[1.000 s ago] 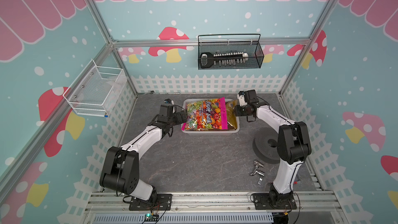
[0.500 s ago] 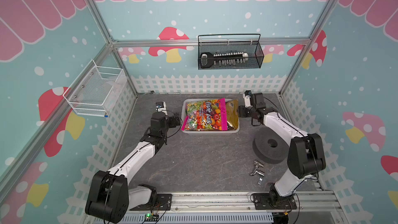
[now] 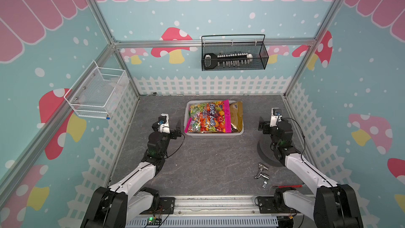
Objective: Put the candies in the basket
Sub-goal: Reset both arms
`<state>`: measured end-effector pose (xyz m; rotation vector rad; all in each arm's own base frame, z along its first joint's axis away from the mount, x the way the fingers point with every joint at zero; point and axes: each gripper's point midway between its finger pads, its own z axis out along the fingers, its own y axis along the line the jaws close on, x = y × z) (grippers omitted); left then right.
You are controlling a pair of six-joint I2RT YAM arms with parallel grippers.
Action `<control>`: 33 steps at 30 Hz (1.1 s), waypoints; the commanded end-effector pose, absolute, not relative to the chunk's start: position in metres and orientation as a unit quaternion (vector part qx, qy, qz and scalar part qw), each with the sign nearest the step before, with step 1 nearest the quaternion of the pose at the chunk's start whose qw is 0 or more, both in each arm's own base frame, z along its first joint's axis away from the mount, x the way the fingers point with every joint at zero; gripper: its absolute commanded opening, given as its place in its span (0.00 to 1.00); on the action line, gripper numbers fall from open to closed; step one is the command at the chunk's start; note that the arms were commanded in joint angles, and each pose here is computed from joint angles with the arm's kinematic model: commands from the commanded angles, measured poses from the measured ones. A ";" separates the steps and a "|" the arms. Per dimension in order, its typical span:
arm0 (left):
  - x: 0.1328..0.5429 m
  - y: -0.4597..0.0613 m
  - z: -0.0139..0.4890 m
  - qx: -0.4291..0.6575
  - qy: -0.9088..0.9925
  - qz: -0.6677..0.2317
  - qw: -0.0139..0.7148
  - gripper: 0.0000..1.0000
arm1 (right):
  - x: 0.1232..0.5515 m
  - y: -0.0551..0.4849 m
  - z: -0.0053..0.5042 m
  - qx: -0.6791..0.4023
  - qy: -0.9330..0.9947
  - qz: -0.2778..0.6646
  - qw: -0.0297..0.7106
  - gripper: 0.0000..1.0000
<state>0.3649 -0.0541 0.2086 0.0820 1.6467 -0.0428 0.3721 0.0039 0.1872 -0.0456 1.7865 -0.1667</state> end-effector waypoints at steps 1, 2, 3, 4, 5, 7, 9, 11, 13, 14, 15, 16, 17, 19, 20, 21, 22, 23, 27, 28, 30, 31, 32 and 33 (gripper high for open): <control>0.367 -0.034 0.200 0.012 0.728 0.003 0.685 0.99 | 0.361 0.003 0.210 -0.057 0.692 -0.111 0.711 0.99; 0.367 -0.032 0.197 0.011 0.726 0.004 0.687 0.99 | 0.361 -0.001 0.201 -0.047 0.696 -0.110 0.708 0.99; 0.367 -0.035 0.195 0.014 0.725 -0.007 0.689 0.99 | 0.364 0.000 0.192 -0.051 0.704 -0.105 0.701 0.99; 0.367 -0.037 0.193 0.014 0.723 -0.014 0.690 0.99 | 0.368 0.000 0.184 -0.052 0.711 -0.101 0.694 0.99; 0.367 -0.037 0.191 0.012 0.720 -0.019 0.694 0.99 | 0.374 0.002 0.174 -0.057 0.729 -0.095 0.676 0.99; 0.364 -0.036 0.188 0.008 0.710 -0.024 0.704 0.99 | 0.382 0.005 0.164 -0.066 0.742 -0.083 0.662 0.99; 0.366 -0.032 0.183 0.001 0.710 -0.024 0.703 0.99 | 0.383 0.003 0.152 -0.064 0.744 -0.080 0.660 0.99; 0.367 -0.028 0.180 -0.001 0.706 -0.019 0.708 0.99 | 0.377 0.001 0.138 -0.060 0.738 -0.077 0.667 0.99; 0.368 -0.026 0.178 0.002 0.704 -0.020 0.710 0.99 | 0.370 -0.004 0.137 -0.053 0.729 -0.072 0.678 0.99; 0.369 -0.025 0.177 0.000 0.704 -0.022 0.710 0.99 | 0.370 -0.004 0.137 -0.054 0.729 -0.072 0.678 0.99; 0.369 -0.025 0.174 0.001 0.704 -0.023 0.709 0.99 | 0.371 -0.004 0.136 -0.054 0.733 -0.071 0.675 0.99; 0.368 -0.026 0.171 0.003 0.703 -0.025 0.711 0.99 | 0.371 -0.004 0.136 -0.053 0.732 -0.071 0.675 0.99; 0.368 -0.027 0.167 0.007 0.703 -0.025 0.711 0.99 | 0.371 -0.004 0.136 -0.054 0.731 -0.071 0.676 0.99; 0.370 -0.028 0.159 0.010 0.705 -0.026 0.709 0.99 | 0.371 -0.004 0.136 -0.054 0.732 -0.070 0.675 0.99; 0.372 -0.027 0.155 0.008 0.705 -0.025 0.708 0.99 | 0.371 -0.004 0.136 -0.054 0.732 -0.070 0.675 0.99; 0.371 -0.026 0.155 0.010 0.704 -0.028 0.709 0.99 | 0.371 -0.004 0.136 -0.054 0.732 -0.070 0.676 0.99; 0.374 -0.027 0.152 0.009 0.714 -0.031 0.700 0.99 | 0.371 -0.004 0.136 -0.055 0.732 -0.070 0.675 0.99; 0.374 -0.026 0.153 0.009 0.711 -0.033 0.702 0.99 | 0.371 -0.004 0.135 -0.054 0.733 -0.070 0.675 0.99; 0.370 -0.030 0.156 0.022 0.705 -0.037 0.708 0.99 | 0.371 -0.004 0.136 -0.054 0.732 -0.070 0.675 0.99; 0.370 -0.031 0.155 0.024 0.704 -0.038 0.709 0.99 | 0.371 -0.004 0.136 -0.054 0.732 -0.070 0.676 0.99; 0.371 -0.031 0.153 0.023 0.709 -0.038 0.704 0.99 | 0.374 -0.005 0.134 -0.050 0.737 -0.071 0.670 0.99; 0.370 -0.031 0.154 0.023 0.707 -0.037 0.706 0.99 | 0.373 -0.006 0.134 -0.050 0.737 -0.072 0.670 0.99; 0.370 -0.030 0.155 0.022 0.704 -0.037 0.708 0.99 | 0.373 -0.006 0.135 -0.050 0.736 -0.072 0.671 0.99; 0.370 -0.030 0.156 0.022 0.705 -0.037 0.708 0.99 | 0.373 -0.006 0.135 -0.050 0.736 -0.072 0.672 0.99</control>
